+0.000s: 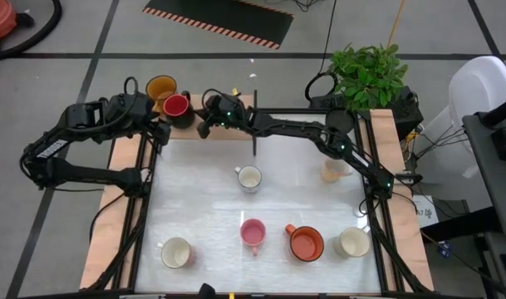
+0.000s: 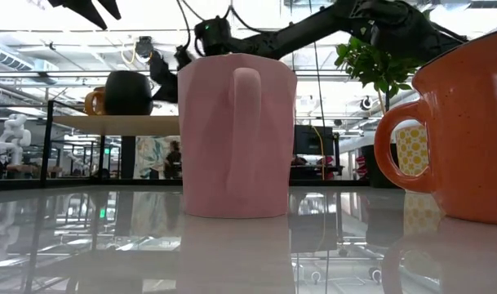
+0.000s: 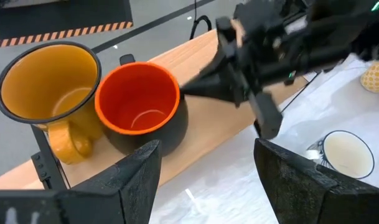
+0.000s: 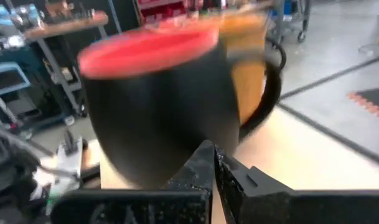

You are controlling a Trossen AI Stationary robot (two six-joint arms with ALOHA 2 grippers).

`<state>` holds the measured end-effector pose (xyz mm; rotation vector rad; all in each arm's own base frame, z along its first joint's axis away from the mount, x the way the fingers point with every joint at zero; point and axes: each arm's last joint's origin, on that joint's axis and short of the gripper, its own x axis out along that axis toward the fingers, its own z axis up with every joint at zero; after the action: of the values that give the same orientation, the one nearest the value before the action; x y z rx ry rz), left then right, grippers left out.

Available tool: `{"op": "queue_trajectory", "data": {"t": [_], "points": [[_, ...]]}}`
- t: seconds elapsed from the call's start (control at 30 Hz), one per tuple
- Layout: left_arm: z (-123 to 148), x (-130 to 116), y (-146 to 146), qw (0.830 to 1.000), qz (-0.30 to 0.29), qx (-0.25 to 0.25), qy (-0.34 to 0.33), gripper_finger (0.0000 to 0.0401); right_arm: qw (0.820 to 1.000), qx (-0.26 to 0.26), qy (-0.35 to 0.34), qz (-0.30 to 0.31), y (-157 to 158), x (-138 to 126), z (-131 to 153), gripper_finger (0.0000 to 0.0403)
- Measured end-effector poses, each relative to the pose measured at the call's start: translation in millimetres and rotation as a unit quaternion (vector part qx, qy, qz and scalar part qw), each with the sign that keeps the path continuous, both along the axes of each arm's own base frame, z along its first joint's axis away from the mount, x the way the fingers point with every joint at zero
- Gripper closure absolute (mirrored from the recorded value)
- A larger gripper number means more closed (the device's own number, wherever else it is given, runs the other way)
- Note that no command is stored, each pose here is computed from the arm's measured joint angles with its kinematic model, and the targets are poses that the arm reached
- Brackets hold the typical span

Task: Place coffee mugs
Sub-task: Put the black mug on the shelf

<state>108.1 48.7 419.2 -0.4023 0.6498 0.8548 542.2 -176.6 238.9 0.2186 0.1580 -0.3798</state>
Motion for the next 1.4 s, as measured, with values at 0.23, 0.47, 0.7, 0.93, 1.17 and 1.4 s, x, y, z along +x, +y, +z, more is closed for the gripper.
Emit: {"op": "queue_trajectory", "data": {"t": [0.23, 0.47, 0.7, 0.93, 1.17, 1.4], "points": [[-0.2, 0.0, 0.0, 1.000, -0.008, 0.005, 0.008, 0.0144, 1.000, -0.008, 0.002, 0.022, 14.6, 6.8, -6.7, 0.0403], [-1.1, -1.0, -0.3, 1.000, -0.012, 0.005, 0.018, 0.0144, 0.999, -0.022, 0.025, 0.027, 27.7, 9.5, -9.0, 0.0403], [-2.2, -1.7, -1.1, 1.000, -0.005, -0.012, 0.012, 0.0144, 0.999, 0.003, 0.014, -0.037, 6.3, 3.1, -8.8, 0.0403], [-2.2, -1.6, -1.1, 1.000, -0.004, -0.014, 0.010, 0.0144, 0.998, -0.003, -0.038, -0.059, -10.3, 2.4, -8.2, 0.0403], [-2.2, -1.5, -1.2, 1.000, -0.010, -0.012, 0.013, 0.0144, 0.998, -0.006, -0.043, -0.048, -16.5, 3.8, -17.6, 0.0403], [-2.2, -1.2, -1.2, 1.000, -0.016, -0.010, 0.017, 0.0144, 0.999, -0.011, -0.047, -0.013, -2.6, 8.5, -15.4, 0.0403]]}}
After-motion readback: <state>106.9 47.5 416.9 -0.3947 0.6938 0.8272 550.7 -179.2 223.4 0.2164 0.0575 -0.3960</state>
